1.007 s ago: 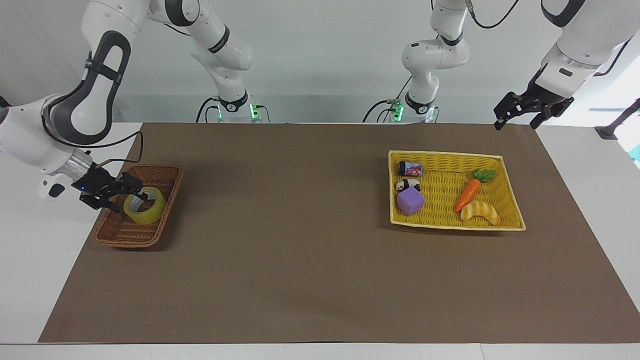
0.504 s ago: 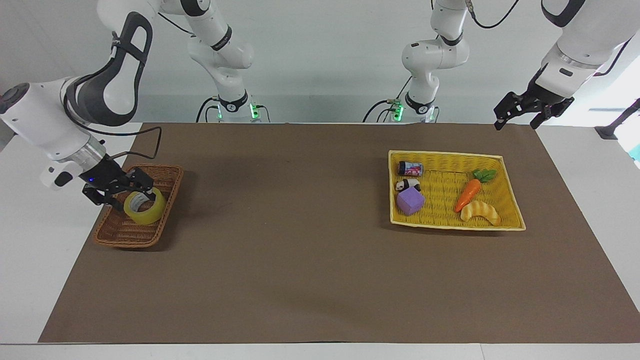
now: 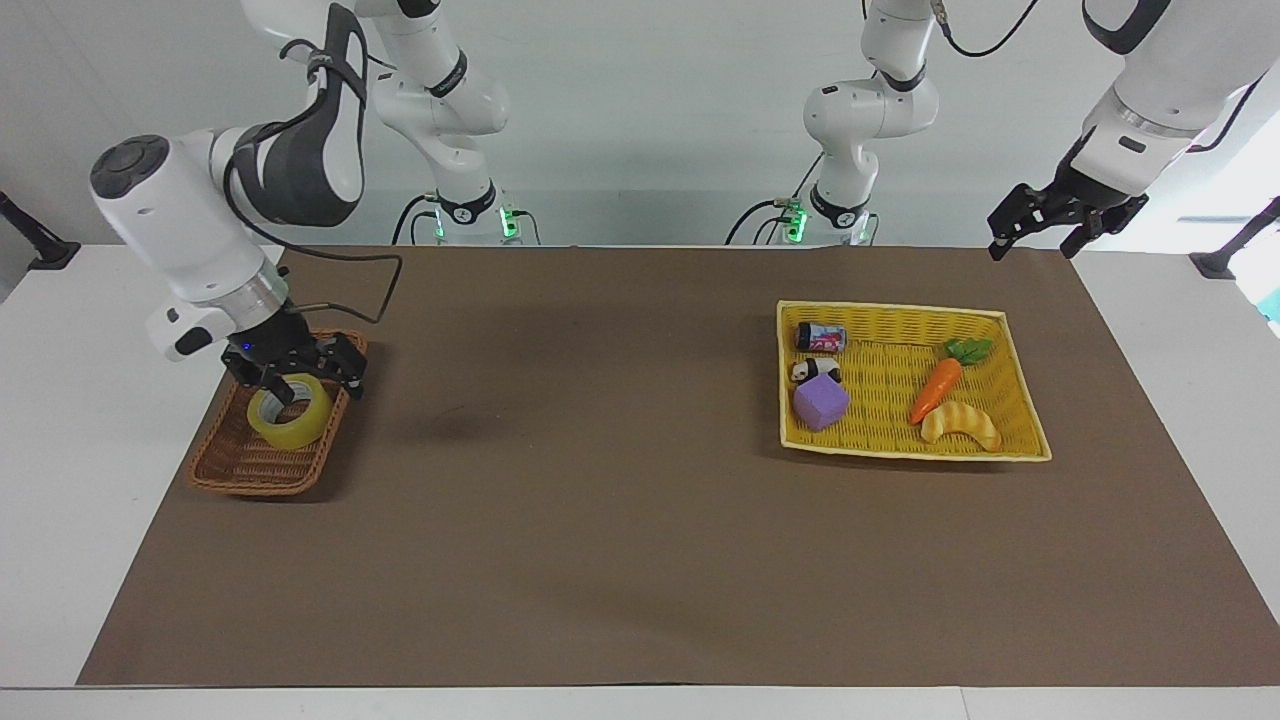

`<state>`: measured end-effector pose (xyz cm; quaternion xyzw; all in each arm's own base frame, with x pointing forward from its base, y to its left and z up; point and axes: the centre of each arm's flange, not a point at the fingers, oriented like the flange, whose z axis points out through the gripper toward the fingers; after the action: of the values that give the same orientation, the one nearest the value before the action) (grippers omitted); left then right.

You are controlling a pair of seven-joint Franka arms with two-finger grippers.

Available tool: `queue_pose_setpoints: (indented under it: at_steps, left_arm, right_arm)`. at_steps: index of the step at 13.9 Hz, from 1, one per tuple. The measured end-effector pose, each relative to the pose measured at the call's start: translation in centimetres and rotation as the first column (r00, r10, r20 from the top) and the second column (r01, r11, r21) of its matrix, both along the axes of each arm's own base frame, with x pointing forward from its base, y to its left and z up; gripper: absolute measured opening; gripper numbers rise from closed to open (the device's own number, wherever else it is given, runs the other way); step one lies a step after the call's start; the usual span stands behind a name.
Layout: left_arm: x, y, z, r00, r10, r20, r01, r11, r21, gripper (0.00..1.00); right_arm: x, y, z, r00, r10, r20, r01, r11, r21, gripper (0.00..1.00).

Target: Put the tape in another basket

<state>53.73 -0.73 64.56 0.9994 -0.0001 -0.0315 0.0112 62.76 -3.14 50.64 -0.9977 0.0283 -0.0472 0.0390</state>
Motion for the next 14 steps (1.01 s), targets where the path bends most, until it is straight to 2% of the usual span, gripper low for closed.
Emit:
queue_pose_setpoints:
  at_steps: [3,5,10,14]
  left_arm:
    - [0.0,0.0,0.0,1.0,0.0,0.0,0.0,1.0,0.0,1.0]
    - [0.0,0.0,0.0,1.0,0.0,0.0,0.0,1.0,0.0,1.0]
    - [0.0,0.0,0.0,1.0,0.0,0.0,0.0,1.0,0.0,1.0]
    - [0.0,0.0,0.0,1.0,0.0,0.0,0.0,1.0,0.0,1.0]
  right_arm:
    - [-1.6,6.0,3.6,0.998,-0.066,0.02,0.067,0.997,-0.031,1.0]
    - [-3.1,7.9,5.9,0.995,-0.097,0.022,0.098,0.995,-0.036,1.0]
    - [-7.4,6.7,12.4,0.993,-0.118,0.01,0.119,0.99,-0.075,1.0]
    - [-10.3,5.2,17.3,0.99,-0.143,-0.018,0.141,0.985,-0.096,1.0]
